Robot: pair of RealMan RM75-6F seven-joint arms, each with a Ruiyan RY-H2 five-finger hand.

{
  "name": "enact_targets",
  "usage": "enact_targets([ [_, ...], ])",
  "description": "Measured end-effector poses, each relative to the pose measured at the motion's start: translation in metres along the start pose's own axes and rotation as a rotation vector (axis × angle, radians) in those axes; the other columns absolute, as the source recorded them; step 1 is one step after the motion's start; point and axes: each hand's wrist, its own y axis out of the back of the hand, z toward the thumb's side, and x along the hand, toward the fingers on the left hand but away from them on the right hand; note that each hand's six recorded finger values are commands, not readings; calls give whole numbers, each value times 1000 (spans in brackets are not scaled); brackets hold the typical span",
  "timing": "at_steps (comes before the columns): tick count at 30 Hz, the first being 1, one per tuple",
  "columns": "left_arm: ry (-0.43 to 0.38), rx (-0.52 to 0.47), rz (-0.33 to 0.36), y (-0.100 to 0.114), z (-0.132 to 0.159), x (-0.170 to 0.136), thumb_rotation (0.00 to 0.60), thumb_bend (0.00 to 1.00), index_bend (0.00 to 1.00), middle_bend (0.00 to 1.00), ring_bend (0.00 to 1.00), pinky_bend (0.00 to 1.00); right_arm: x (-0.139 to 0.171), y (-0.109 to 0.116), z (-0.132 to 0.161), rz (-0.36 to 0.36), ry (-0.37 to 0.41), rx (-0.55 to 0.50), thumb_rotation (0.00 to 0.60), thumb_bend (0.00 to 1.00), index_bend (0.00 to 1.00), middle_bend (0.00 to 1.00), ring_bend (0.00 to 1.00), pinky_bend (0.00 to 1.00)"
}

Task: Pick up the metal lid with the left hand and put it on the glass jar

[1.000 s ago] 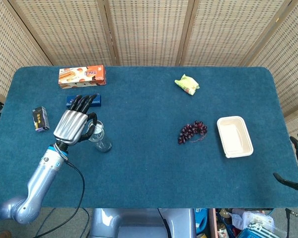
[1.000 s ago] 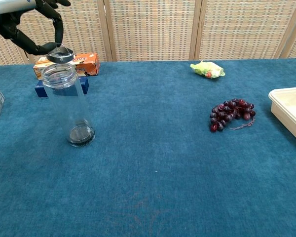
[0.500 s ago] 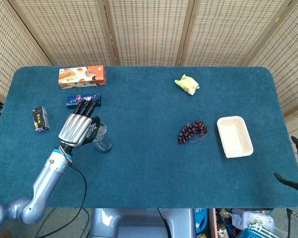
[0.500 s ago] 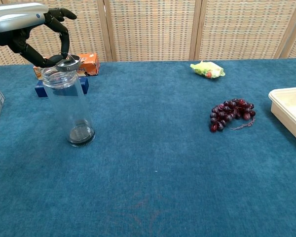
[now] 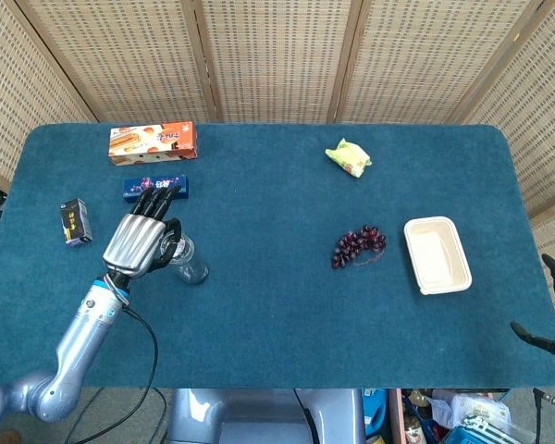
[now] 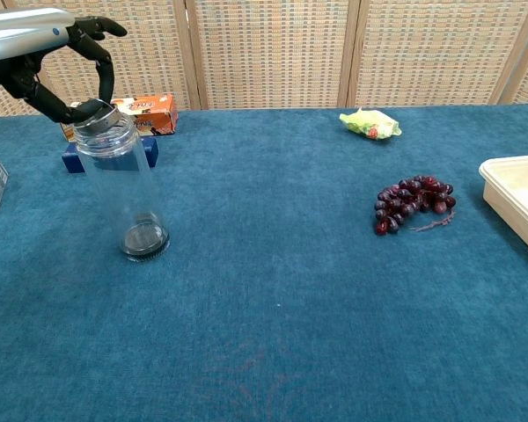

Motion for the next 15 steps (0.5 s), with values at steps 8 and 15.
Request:
enact_targets([
  [8, 3, -1, -6, -2, -2, 0, 600, 486, 314, 0, 0, 0, 0, 1, 0, -3, -1, 0, 600, 0, 28, 0, 0, 0],
  [15, 16, -6, -5, 0, -5, -1, 600, 378, 0, 0, 0, 0, 1, 1, 0, -2, -1, 1, 600, 0, 28, 0, 0, 0],
])
